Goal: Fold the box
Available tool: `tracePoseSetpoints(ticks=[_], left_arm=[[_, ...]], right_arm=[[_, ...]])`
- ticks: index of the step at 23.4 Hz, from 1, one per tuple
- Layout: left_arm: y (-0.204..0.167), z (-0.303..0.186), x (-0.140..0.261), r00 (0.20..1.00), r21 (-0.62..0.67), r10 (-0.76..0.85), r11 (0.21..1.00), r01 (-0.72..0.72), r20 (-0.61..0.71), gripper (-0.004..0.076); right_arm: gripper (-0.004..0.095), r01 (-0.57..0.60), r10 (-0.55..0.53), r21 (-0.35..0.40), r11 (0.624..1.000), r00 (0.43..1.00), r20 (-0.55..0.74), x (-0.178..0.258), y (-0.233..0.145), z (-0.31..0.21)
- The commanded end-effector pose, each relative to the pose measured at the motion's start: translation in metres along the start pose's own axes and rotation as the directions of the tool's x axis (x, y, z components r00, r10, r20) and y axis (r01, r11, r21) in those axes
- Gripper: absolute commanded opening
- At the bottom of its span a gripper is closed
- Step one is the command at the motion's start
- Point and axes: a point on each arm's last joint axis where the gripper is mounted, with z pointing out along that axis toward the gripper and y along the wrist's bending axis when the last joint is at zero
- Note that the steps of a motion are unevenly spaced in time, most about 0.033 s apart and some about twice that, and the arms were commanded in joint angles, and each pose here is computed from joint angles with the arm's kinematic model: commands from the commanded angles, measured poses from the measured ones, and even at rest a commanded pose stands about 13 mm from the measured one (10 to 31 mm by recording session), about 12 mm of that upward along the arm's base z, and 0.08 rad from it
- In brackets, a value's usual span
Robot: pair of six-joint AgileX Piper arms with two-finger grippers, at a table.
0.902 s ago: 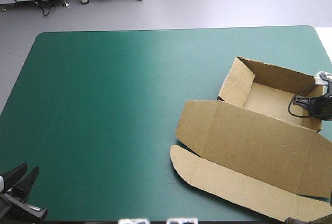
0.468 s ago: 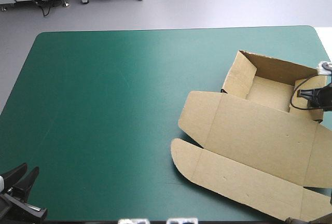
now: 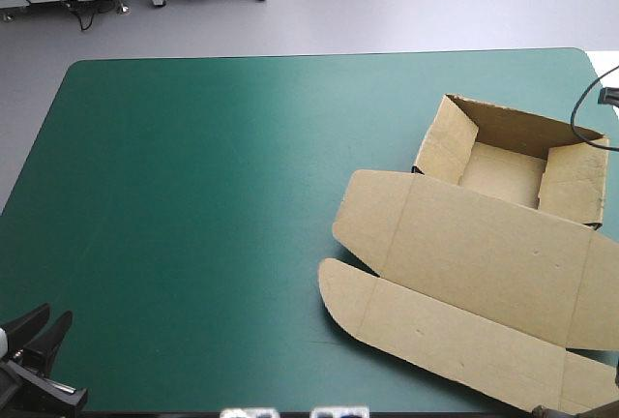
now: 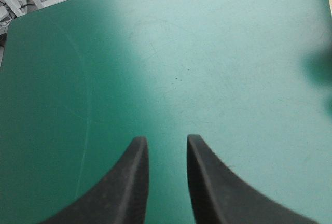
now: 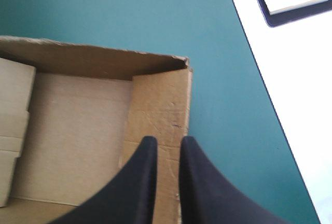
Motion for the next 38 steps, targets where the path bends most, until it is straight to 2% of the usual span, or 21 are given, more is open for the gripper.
tracePoseSetpoints(ticks=[1, 4, 6, 9, 12, 15, 17, 20, 23, 26, 30, 38], left_arm=[[0.004, 0.0, -0.012, 0.997, -0.035, 0.02, 0.999, -0.018, 0.071, 0.0183], [0.01, -0.001, -0.012, 0.997, -0.101, 0.05, 0.994, -0.044, 0.059, 0.0143], [0.013, -0.001, -0.011, 0.997, -0.129, 0.062, 0.99, -0.055, 0.051, 0.0092], [0.012, -0.001, -0.011, 0.997, -0.121, 0.058, 0.991, -0.052, 0.046, 0.002], [0.01, -0.001, -0.01, 0.997, -0.1, 0.048, 0.994, -0.043, 0.053, -0.001], [0.005, -0.003, 0.0, 0.996, -0.065, 0.032, 0.998, -0.027, 0.078, -0.001], [-0.001, 0.0, 0.018, 0.996, -0.037, 0.02, 0.999, -0.017, 0.083, -0.001], [-0.013, 0.014, 0.043, 0.99, 0.034, -0.015, 0.999, 0.01, 0.138, -0.001], [-0.024, 0.029, 0.063, 0.986, 0.101, -0.002, 0.995, -0.016, 0.169, -0.001], [-0.027, 0.044, 0.072, 0.987, 0.105, 0.002, 0.994, -0.019, 0.16, -0.001], [-0.025, 0.043, 0.065, 0.972, 0.09, -0.007, 0.996, -0.015, 0.233, -0.001], [-0.027, 0.044, 0.07, 0.982, 0.102, -0.004, 0.995, -0.016, 0.187, -0.001]], right_arm=[[0.0003, 0.004, 0.01, -0.072, 0.997, 0.982, 0.19, -0.005, 0.016, -0.069], [0.0002, 0.031, 0.01, -0.13, 0.991, 0.953, 0.303, 0.008, 0.03, -0.113], [0.0002, 0.049, 0.006, -0.139, 0.989, 0.928, 0.372, 0.019, 0.037, -0.141], [0.0002, 0.071, 0.018, -0.175, 0.982, 0.885, 0.465, 0.042, 0.049, -0.181], [0.0001, 0.13, 0.001, -0.217, 0.967, 0.855, 0.519, 0.072, 0.062, -0.206], [0.0002, 0.197, -0.059, -0.208, 0.958, 0.846, 0.529, 0.124, 0.071, -0.22], [0.0002, 0.198, -0.079, -0.173, 0.965, 0.846, 0.527, 0.165, 0.068, -0.218], [0.0001, 0.172, -0.067, -0.129, 0.977, 0.815, 0.575, 0.23, 0.061, -0.207], [0.0001, 0.165, -0.064, -0.126, 0.978, 0.817, 0.574, 0.28, 0.058, -0.177], [0.0001, 0.155, -0.055, -0.123, 0.98, 0.812, 0.581, 0.313, 0.055, -0.146], [0.0001, 0.145, -0.071, -0.089, 0.985, 0.825, 0.56, 0.335, 0.049, -0.117], [0.0, 0.134, -0.076, -0.073, 0.988, 0.846, 0.527, 0.343, 0.046, -0.093]])
